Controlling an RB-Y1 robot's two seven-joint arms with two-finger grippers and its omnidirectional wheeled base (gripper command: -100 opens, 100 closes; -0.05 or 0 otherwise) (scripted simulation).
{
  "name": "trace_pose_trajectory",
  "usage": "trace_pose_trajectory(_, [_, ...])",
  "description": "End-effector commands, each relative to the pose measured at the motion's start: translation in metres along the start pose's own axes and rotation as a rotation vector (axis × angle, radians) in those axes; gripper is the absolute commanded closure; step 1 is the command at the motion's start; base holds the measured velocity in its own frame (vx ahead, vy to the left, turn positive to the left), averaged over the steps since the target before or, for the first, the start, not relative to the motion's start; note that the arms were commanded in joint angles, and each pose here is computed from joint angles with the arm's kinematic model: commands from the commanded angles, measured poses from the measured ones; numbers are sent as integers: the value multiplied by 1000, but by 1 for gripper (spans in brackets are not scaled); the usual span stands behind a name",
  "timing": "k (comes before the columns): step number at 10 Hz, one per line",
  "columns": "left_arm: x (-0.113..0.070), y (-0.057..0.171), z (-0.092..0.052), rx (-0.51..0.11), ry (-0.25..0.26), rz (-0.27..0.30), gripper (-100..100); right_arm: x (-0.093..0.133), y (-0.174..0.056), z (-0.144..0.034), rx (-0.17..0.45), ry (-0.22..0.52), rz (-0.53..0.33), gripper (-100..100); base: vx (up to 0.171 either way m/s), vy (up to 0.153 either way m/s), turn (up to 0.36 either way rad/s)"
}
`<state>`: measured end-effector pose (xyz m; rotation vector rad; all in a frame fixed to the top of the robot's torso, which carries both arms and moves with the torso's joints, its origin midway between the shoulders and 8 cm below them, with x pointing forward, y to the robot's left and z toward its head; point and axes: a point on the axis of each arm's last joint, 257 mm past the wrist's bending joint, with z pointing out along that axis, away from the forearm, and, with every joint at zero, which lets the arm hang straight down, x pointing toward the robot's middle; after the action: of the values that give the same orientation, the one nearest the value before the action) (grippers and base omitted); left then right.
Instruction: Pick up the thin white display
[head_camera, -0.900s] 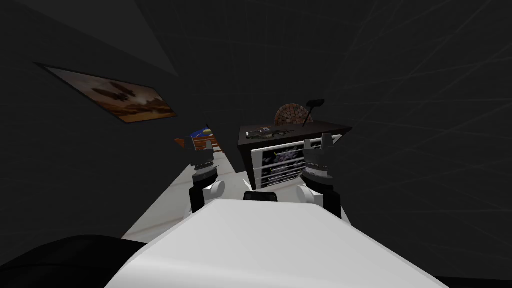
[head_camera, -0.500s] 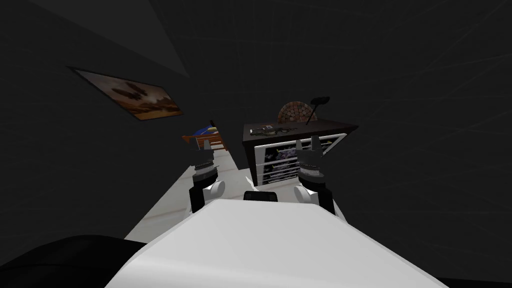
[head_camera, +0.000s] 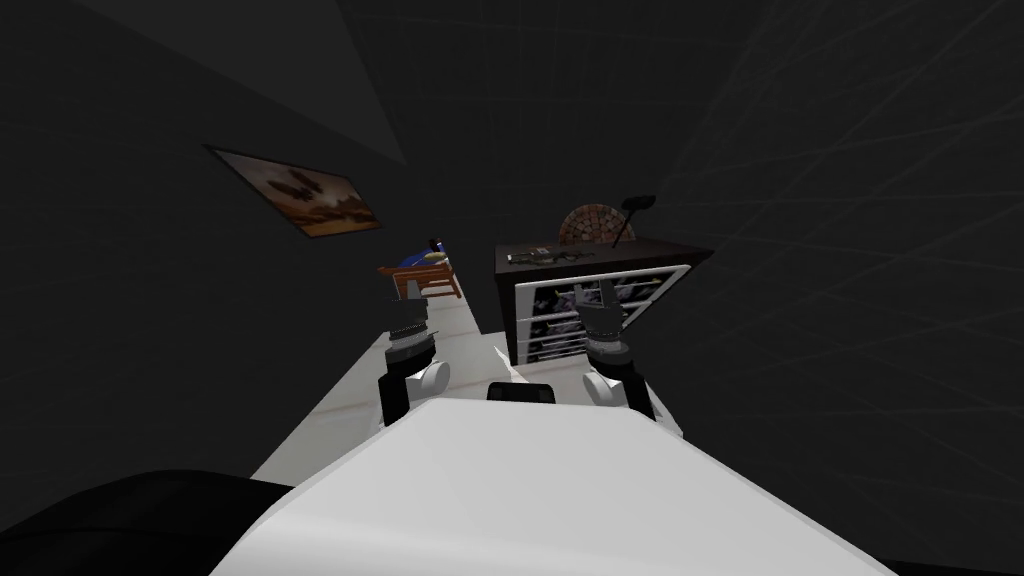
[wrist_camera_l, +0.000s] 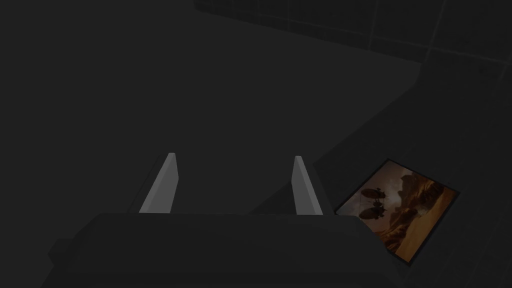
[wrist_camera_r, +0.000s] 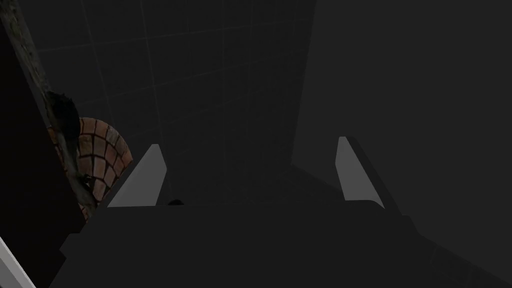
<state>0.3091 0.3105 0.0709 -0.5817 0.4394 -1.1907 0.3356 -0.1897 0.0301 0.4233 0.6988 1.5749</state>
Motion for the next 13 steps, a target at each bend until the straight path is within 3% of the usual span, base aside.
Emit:
trace_pose_trajectory(1, [0,0,0,0,0,0,0,15,-9,-5,-3,59,44,-100,-122,32,78])
trace_pose_trajectory(7, [0,0,0,0,0,0,0,56,-32,-30,7,268,133,-100,-81,32,63])
trace_pose_trajectory(8, [0,0,0,0,0,0,0,56,-41,-38,35,296,118,-100,-60,42,46])
trace_pose_trajectory(9, [0,0,0,0,0,0,0,68,-41,-43,18,346,156,-100,-71,52,88])
trace_pose_trajectory(11, [0,0,0,0,0,0,0,65,-54,-53,59,383,133,-100,-46,33,17])
trace_pose_trajectory(13, [0,0,0,0,0,0,0,72,-68,-71,88,471,144,-100,-51,42,74])
